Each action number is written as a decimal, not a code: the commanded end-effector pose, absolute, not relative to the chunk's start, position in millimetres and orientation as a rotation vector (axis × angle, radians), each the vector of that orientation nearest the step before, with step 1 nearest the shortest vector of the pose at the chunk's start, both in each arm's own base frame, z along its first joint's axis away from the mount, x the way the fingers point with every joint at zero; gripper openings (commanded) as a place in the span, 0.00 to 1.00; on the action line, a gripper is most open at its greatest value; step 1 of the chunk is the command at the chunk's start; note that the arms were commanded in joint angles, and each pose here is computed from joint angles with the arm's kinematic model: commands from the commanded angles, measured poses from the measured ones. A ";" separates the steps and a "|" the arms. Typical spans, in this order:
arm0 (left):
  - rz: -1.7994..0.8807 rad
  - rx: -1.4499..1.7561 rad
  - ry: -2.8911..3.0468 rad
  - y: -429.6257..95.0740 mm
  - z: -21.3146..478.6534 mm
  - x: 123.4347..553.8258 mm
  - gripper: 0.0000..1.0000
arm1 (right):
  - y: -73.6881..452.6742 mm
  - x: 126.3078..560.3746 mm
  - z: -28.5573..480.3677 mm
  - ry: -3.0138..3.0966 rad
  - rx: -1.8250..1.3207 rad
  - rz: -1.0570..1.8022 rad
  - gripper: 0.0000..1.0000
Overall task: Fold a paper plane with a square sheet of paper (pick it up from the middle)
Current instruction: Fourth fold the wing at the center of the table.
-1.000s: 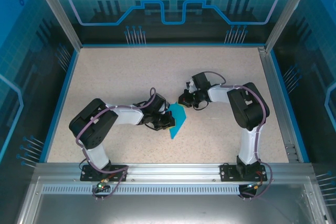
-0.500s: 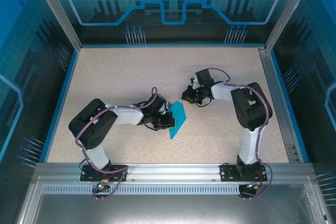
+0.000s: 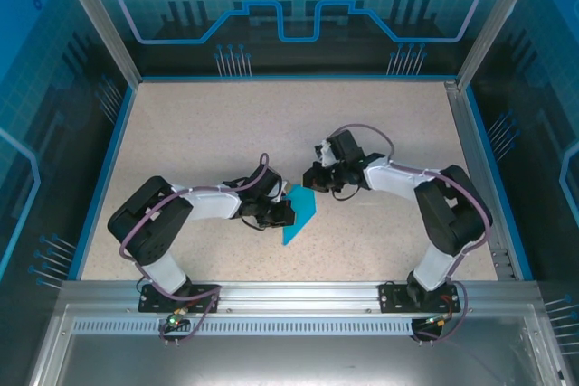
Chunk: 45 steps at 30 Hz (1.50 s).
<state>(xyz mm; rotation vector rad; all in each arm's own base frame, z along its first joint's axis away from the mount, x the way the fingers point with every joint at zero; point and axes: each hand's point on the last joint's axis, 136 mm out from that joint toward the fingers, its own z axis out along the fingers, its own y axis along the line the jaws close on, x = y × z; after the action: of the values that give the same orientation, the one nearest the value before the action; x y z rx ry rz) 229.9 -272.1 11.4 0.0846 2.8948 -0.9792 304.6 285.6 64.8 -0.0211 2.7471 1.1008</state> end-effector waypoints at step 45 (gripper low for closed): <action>-0.799 0.034 3.074 -242.2 -17.8 198.0 0.07 | 301.0 307.4 31.9 2.789 0.043 1.093 0.07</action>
<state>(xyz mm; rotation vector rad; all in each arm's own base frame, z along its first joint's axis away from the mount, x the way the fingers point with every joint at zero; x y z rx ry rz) 229.5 -271.8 11.2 0.0874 2.8956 -0.9779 321.7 302.2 54.7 -0.0083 2.7333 1.0868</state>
